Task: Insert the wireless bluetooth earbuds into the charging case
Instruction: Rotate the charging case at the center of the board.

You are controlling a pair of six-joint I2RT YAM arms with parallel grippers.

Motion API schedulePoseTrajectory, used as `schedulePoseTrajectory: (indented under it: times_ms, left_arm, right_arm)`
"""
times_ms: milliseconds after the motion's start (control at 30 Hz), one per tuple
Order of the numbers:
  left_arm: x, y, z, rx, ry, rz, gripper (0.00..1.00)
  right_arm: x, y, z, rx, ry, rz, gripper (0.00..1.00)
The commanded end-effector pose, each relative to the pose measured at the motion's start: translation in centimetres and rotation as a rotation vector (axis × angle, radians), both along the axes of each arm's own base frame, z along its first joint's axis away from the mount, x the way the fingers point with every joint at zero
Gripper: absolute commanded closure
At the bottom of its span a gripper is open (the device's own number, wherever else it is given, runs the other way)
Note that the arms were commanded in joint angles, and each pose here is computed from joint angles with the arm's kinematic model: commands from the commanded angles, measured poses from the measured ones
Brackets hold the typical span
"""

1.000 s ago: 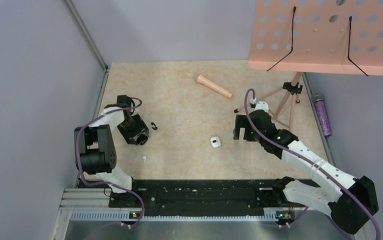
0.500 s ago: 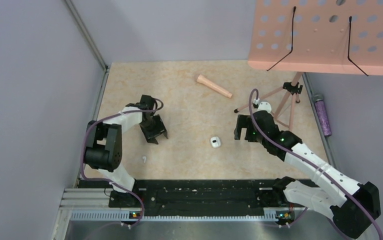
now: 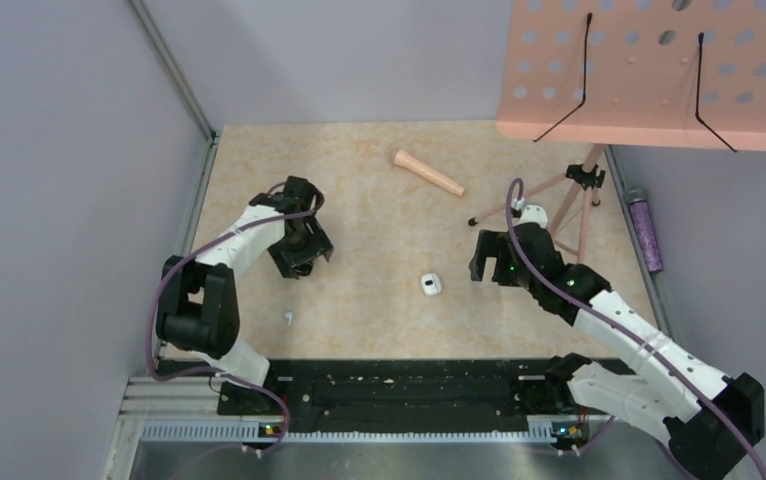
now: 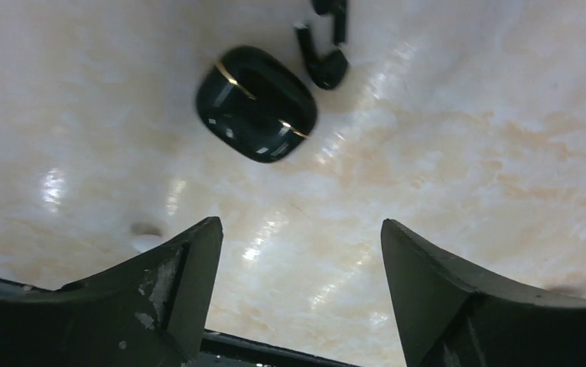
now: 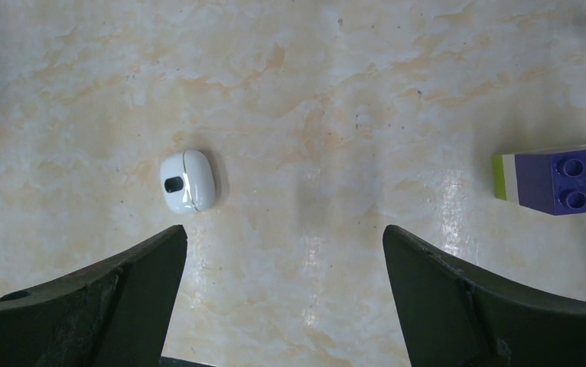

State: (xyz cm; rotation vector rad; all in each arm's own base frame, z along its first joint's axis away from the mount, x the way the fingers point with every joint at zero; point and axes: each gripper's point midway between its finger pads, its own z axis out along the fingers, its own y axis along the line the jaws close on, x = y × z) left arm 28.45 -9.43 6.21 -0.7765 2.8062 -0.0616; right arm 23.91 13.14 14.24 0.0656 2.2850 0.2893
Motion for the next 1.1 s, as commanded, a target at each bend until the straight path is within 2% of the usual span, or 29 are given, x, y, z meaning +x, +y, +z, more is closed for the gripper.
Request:
schedulePoseTrajectory:
  times_ms: [0,167,333,667,1067]
  left_arm:
    - [0.1,4.2,2.1,0.14,-0.041,0.203,0.23]
    - [0.3,6.0,1.3,0.146,-0.034,0.364,0.31]
    - [2.2,5.4,1.4,0.054,-0.122,0.468,0.36]
    - [4.4,4.0,-0.6,-0.017,-0.114,0.53,0.38]
    - [3.4,5.3,-2.0,0.053,-0.082,0.616,0.41]
  right_arm:
    - [0.9,0.6,2.9,0.061,-0.049,-0.009,0.02]
    - [0.8,0.6,3.3,0.071,-0.058,-0.009,0.02]
    - [0.7,0.7,3.2,0.077,-0.051,-0.006,0.02]
    - [0.5,0.9,3.3,0.094,-0.047,-0.005,0.03]
    - [0.3,1.1,3.0,0.108,-0.033,-0.003,0.03]
